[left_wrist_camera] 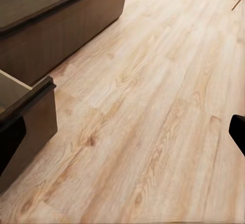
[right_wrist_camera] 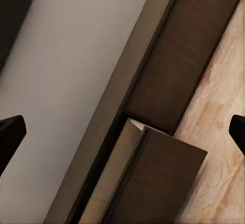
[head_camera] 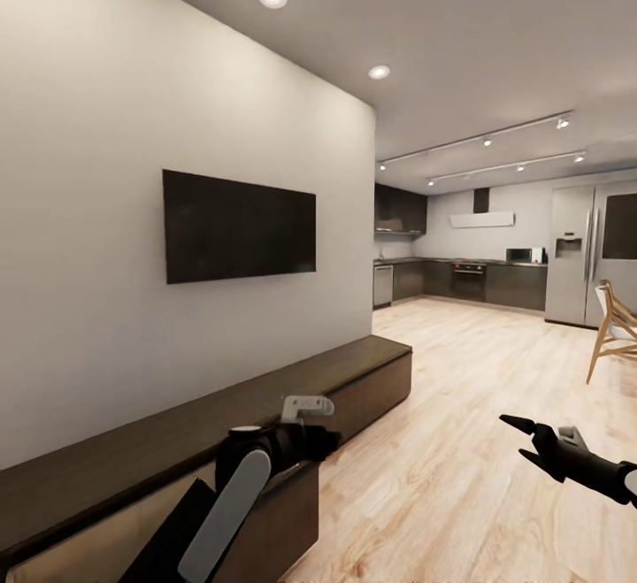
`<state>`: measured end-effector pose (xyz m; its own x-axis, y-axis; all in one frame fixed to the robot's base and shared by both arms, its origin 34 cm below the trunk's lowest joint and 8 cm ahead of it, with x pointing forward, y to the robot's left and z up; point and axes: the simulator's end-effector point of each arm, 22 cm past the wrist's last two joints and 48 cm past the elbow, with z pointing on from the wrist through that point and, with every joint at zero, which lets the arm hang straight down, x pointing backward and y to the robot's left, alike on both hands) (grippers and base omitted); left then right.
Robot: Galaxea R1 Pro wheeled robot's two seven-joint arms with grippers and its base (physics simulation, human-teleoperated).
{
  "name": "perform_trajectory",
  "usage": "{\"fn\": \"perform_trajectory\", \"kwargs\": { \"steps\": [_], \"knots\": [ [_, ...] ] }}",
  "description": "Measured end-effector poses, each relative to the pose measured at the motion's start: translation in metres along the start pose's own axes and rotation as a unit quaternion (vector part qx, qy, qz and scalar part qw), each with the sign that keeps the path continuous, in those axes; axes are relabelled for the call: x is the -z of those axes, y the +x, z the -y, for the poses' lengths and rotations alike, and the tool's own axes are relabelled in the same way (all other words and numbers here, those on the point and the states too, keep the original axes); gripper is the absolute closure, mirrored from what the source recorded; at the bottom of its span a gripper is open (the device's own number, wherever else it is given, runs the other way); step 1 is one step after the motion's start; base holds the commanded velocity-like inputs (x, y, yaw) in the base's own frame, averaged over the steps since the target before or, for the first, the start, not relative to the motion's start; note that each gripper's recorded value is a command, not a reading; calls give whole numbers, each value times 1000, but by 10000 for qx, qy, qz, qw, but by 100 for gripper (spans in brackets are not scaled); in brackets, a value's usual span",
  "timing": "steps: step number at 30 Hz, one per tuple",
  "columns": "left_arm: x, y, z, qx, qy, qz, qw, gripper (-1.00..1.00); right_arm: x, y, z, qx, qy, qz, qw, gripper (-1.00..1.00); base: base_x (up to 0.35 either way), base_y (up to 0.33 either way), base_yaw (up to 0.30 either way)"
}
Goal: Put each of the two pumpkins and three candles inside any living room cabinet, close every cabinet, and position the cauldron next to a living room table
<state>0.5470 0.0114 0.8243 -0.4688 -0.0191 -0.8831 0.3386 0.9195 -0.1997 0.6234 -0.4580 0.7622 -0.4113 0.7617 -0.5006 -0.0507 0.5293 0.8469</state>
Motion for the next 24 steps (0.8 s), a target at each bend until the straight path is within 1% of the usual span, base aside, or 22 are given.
{"fn": "perform_trajectory", "kwargs": {
  "steps": [3,7,15,21,24],
  "knots": [
    [-1,3,6,-65,49,-28,10000,-100,0,0,0,-18,-11,11,10000,-100,0,0,0],
    [-1,5,8,-84,85,-43,9999,-100,0,-2,-3,-82,-85,52,9999,-100,0,0,-80],
    [-2,6,9,-77,96,-66,9999,-100,-1,-3,-3,-117,-119,76,9998,-100,0,0,-239],
    [-3,7,8,-69,98,-83,9999,-100,-1,-14,-1,84,-86,348,9993,-100,0,0,-265],
    [-4,8,8,-65,98,-91,9999,-100,-1,-15,0,91,-72,376,9992,-100,0,0,-266]
  ]
}}
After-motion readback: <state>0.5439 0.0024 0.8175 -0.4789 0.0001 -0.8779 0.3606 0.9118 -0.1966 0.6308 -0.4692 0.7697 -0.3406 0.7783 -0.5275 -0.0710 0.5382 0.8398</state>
